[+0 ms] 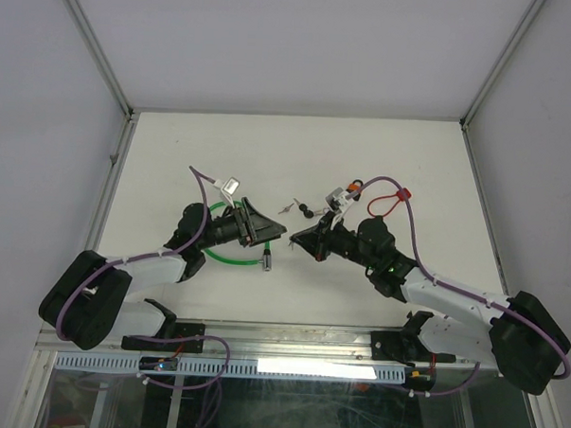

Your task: Unlock with the key

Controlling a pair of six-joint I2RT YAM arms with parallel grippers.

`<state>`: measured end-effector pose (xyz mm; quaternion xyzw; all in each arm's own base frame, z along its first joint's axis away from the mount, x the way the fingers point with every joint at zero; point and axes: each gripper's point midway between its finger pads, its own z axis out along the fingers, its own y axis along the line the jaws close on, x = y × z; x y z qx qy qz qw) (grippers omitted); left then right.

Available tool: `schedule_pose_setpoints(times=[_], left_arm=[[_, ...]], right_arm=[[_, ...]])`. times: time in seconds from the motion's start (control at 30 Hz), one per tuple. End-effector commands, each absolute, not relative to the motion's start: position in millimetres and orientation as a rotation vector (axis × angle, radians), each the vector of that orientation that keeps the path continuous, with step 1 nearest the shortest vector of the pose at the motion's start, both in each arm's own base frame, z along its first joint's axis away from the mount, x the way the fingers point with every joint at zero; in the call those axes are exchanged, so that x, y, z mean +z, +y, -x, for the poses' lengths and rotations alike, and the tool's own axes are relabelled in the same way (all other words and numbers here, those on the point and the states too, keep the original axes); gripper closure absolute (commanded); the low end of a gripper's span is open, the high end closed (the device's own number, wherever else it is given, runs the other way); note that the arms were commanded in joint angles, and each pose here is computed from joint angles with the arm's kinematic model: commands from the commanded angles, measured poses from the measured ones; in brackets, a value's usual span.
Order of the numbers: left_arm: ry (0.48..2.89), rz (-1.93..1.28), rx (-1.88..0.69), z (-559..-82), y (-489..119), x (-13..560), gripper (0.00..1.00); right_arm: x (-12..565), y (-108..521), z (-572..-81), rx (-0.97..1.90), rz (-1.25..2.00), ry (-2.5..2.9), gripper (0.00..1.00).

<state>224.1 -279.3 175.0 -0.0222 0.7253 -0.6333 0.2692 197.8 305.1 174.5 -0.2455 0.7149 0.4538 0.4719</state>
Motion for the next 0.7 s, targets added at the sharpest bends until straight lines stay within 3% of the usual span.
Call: schedule_pose_setpoints(times=[0.0,0.67], left_arm=[[1.939,0.077,-1.715,-229.8,-285.0,183.8,0.27],[2.070,0.209,-1.173,-256.2,-236.1,148.9,0.17]], right_arm=[[198.1,310.1,-203.2,1.147,0.566,1.657,1.00],[122.6,325.2,-236.4,0.988,0.539,1.954,1.00]])
